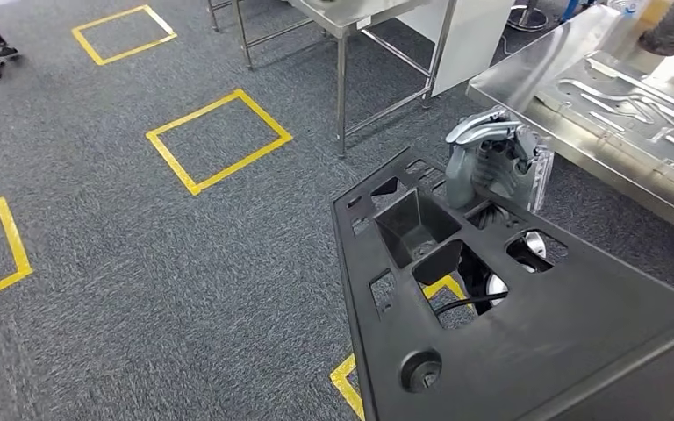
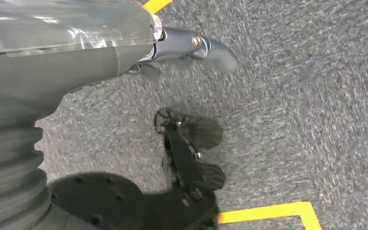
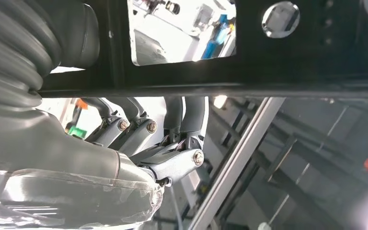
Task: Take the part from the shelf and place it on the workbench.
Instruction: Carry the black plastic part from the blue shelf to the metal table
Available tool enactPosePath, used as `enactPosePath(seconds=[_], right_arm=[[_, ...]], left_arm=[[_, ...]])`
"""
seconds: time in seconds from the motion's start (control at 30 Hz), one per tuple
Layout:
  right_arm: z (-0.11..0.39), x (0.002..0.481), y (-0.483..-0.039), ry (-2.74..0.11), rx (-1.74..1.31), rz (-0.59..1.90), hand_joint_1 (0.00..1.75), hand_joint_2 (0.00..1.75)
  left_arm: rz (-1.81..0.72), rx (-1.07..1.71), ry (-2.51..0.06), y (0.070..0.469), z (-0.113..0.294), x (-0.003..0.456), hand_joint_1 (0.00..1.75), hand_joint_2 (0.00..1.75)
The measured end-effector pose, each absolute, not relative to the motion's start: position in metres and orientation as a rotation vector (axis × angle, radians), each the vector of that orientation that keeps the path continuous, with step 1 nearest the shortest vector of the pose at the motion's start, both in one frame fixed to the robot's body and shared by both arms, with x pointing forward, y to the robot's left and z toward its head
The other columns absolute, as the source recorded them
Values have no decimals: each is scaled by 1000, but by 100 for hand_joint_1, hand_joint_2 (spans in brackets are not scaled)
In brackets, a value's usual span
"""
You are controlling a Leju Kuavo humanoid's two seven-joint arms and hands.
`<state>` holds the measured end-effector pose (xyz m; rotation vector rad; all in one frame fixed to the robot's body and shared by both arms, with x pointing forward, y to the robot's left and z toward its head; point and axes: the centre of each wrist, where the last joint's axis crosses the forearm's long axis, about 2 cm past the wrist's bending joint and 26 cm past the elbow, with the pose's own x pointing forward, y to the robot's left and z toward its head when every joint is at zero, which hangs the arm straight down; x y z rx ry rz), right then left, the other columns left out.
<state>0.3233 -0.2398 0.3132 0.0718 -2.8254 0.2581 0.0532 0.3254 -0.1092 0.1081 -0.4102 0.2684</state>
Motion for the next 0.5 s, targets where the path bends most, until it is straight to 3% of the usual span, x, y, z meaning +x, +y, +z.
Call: enactPosePath(seconds=[0.5], right_arm=[[315, 325, -240, -2825, 113, 248, 175, 175]], left_arm=[[283, 102, -426, 324, -109, 54, 0, 175]])
